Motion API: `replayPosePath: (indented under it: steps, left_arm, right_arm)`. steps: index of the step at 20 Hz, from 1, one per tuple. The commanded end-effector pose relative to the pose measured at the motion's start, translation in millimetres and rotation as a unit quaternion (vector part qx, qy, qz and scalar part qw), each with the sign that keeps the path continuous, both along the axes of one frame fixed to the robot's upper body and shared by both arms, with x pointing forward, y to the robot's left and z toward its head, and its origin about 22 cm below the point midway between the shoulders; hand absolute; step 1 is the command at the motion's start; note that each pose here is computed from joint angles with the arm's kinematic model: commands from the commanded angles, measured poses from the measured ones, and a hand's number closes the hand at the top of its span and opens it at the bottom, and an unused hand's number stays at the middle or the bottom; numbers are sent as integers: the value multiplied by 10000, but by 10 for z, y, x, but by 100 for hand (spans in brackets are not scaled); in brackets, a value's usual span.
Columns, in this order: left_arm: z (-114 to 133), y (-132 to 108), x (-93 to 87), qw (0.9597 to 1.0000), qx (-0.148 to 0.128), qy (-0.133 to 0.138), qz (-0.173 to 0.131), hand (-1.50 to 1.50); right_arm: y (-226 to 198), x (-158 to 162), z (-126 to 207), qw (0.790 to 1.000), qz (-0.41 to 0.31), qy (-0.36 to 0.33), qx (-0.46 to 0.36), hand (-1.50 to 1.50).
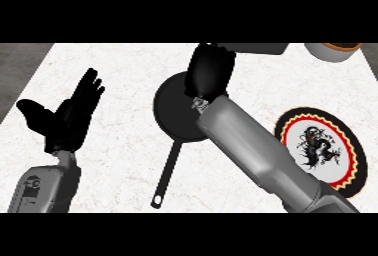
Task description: Pick the lemon from the plate and place it in the pan
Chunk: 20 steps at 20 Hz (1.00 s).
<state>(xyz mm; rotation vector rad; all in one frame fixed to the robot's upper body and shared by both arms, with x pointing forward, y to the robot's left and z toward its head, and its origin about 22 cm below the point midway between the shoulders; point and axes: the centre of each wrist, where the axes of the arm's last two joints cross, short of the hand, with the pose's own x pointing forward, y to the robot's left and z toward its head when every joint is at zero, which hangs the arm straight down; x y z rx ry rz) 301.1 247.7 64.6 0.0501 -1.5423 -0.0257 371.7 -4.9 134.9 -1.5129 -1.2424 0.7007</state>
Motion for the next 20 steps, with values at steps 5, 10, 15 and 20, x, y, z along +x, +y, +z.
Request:
replayPosePath:
  steps: [5, 10, 15, 20]
  left_arm:
    - [-58, 6, -103, 9999, -70, 70, -46, 0]
    - [69, 20, -48, 10000, -44, -51, -31, 0]
    - [0, 48, -110, 10000, -50, 21, 79, 0]
    - [-45, -65, -106, 9999, -47, -47, -76, 0]
  right_arm:
    - [-262, 99, -693, 9956, -347, -66, 868, 150]
    - [-413, 214, -788, 9870, -875, 437, 1278, 150]
    - [-627, 139, -1107, 9678, -1184, 757, 2086, -150]
    - [-599, 171, -1143, 9672, -932, 481, 2314, -150]
